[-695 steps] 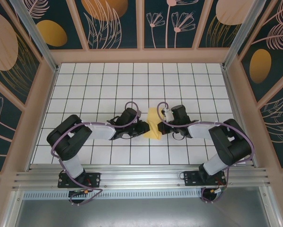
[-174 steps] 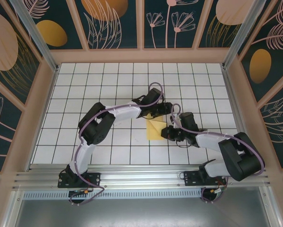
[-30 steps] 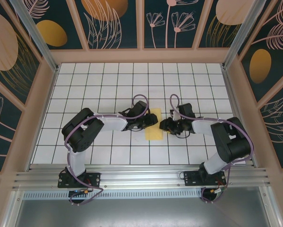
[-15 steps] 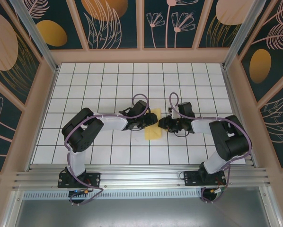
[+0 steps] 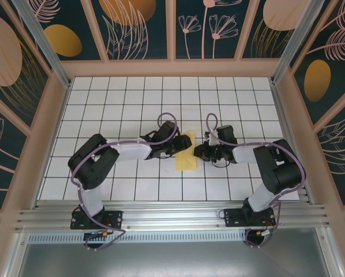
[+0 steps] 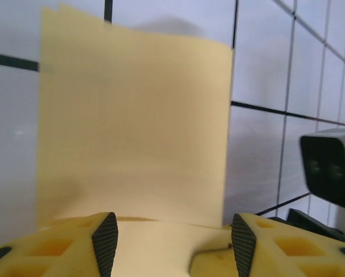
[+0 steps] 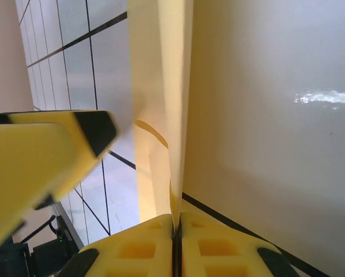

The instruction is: Fold a paper plane with a square sheet of paper (pick it up from the middle)

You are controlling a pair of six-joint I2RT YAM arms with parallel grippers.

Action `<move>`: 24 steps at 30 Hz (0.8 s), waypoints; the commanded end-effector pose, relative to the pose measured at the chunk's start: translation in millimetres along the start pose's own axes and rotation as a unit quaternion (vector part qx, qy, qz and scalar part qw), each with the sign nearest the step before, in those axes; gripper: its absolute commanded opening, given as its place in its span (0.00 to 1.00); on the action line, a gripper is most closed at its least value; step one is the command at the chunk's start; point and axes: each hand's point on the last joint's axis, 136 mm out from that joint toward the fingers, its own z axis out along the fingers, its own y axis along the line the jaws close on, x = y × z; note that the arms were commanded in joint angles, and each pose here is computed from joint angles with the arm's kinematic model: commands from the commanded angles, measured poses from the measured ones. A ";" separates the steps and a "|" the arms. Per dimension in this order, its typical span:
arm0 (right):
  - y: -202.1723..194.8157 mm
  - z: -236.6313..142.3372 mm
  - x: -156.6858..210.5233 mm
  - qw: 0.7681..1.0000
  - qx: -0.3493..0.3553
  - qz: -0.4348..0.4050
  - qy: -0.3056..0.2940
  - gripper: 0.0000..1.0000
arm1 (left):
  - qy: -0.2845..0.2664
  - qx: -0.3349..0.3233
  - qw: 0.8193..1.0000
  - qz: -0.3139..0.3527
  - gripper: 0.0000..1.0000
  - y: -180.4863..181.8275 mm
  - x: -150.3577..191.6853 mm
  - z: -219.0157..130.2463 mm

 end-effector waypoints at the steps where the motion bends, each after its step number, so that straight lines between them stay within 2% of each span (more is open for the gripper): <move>1: 21.2 -11.4 -7.4 0.999 -0.012 -0.027 -0.014 0.08 | -0.069 0.030 0.997 -0.008 0.61 -17.4 -27.6 -41.7; 5: 32.6 -32.0 -16.9 0.996 0.049 -0.059 -0.047 0.07 | -0.134 0.020 0.991 -0.009 0.69 -6.2 -42.4 -86.4; 9: 37.3 -58.7 -24.1 0.976 0.175 -0.096 -0.091 0.06 | -0.195 0.006 0.981 -0.010 0.80 14.6 -53.4 -126.5; 12: 34.3 -82.9 -26.1 0.935 0.307 -0.118 -0.131 0.06 | -0.224 0.001 0.975 -0.006 0.90 28.7 -59.0 -146.0; 16: 29.0 -113.4 -22.1 0.866 0.456 -0.118 -0.166 0.05 | -0.254 -0.026 0.967 0.014 0.97 42.1 -63.9 -163.8; 20: 35.8 -121.3 -13.6 0.814 0.537 -0.141 -0.169 0.06 | -0.291 -0.060 0.954 0.027 0.99 56.4 -70.6 -184.1; 24: 32.2 -102.3 -6.3 0.787 0.578 -0.164 -0.136 0.08 | -0.309 -0.079 0.948 -0.009 0.98 79.2 -73.1 -199.7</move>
